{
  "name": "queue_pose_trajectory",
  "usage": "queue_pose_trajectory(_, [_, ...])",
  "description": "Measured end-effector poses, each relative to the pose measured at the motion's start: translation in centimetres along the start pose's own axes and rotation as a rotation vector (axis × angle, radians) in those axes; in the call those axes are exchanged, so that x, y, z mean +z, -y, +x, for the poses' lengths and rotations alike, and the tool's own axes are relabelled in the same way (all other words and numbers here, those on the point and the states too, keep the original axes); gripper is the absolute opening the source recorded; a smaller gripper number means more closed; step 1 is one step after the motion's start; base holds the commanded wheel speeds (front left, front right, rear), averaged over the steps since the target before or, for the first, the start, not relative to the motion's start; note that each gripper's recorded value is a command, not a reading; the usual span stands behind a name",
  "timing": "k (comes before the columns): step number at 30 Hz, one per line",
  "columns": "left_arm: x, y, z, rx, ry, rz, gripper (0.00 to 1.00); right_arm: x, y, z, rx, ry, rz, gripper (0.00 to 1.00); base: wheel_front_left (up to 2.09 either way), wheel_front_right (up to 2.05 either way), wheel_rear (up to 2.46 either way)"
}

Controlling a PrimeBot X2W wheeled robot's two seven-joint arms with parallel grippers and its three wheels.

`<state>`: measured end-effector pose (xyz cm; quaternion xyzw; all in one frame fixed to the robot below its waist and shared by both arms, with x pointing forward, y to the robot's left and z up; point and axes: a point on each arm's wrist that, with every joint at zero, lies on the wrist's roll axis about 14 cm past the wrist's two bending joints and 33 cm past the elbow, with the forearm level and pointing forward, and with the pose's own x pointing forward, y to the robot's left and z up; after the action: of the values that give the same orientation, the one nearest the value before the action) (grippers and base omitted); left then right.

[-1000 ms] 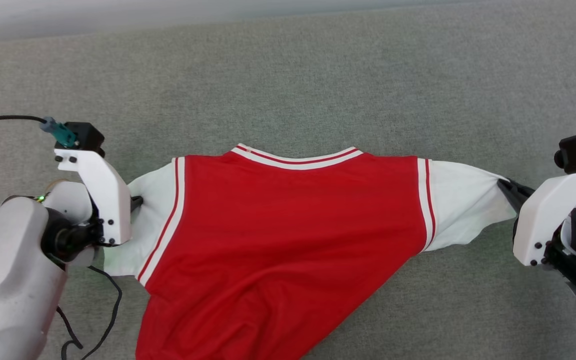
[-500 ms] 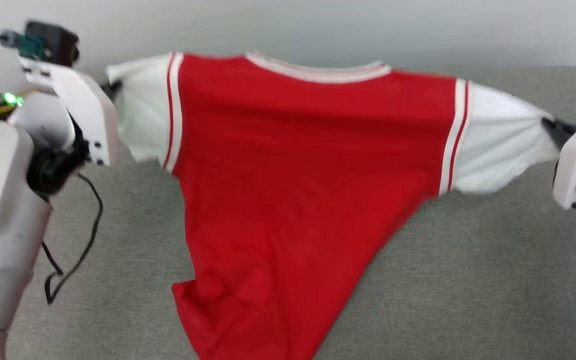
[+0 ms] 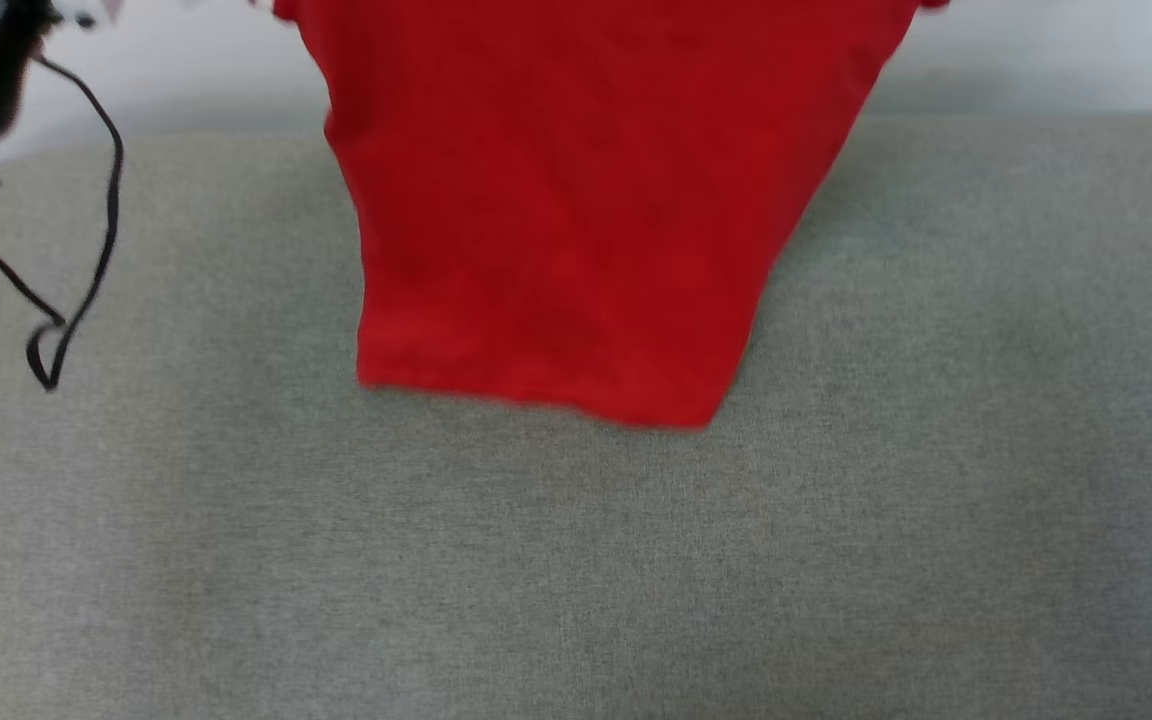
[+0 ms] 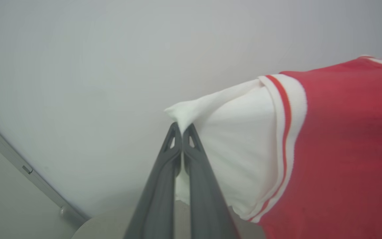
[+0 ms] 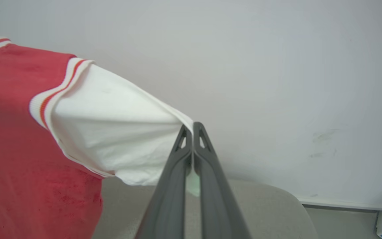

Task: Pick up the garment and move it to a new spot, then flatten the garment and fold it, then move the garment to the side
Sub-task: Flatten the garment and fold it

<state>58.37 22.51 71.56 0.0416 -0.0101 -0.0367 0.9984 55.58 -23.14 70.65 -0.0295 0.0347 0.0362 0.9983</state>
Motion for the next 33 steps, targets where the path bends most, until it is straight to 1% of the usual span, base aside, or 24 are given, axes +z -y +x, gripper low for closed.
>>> queue_pose_trajectory(4, [2.9, -0.4, 2.3, 0.019, 0.12, -0.003, 0.0, 3.2, -0.1, 2.4, -0.009, 0.112, -0.007, 0.0, 0.0, 0.0, 0.0])
queue_pose_trajectory(8, [4.6, -0.6, 4.6, 0.03, 0.227, -0.012, 0.0, 5.4, 0.2, 4.8, -0.03, 0.207, -0.026, 0.0, 0.0, 0.0, 0.0])
queue_pose_trajectory(11, [5.4, -0.9, 6.3, 0.04, 0.284, -0.013, 0.0, 6.6, 0.3, 6.5, -0.041, 0.266, -0.046, 0.0, 0.0, 0.0, 0.0])
queue_pose_trajectory(14, [5.1, -0.8, 8.0, 0.042, 0.319, -0.018, 0.0, 6.6, 0.3, 8.3, -0.043, 0.291, -0.053, 0.0, 0.0, 0.0, 0.0])
queue_pose_trajectory(16, [3.9, -0.4, 9.8, 0.036, 0.332, -0.031, 0.0, 5.6, 0.5, 10.4, -0.046, 0.297, -0.052, 0.0, 0.0, 0.0, 0.0])
queue_pose_trajectory(19, [1.9, 0.0, 11.5, 0.032, 0.328, -0.048, 0.0, 4.1, 0.4, 12.4, -0.041, 0.289, -0.054, 0.0, 0.0, 0.0, 0.0])
queue_pose_trajectory(24, [-2.0, 0.9, 13.9, 0.022, 0.314, -0.075, 0.0, 1.1, -0.9, 15.6, -0.005, 0.272, -0.059, 0.0, 0.0, 0.0, 0.0])
queue_pose_trajectory(28, [-5.1, 1.3, 15.2, 0.02, 0.299, -0.102, 0.0, -2.2, -1.7, 17.8, 0.022, 0.218, -0.055, 0.0, 0.0, 0.0, 0.0])
queue_pose_trajectory(33, [-8.7, 1.6, 16.0, 0.02, 0.27, -0.151, 0.0, -6.1, -2.9, 19.6, 0.055, 0.15, -0.037, 0.0, 0.0, 0.0, 0.0])
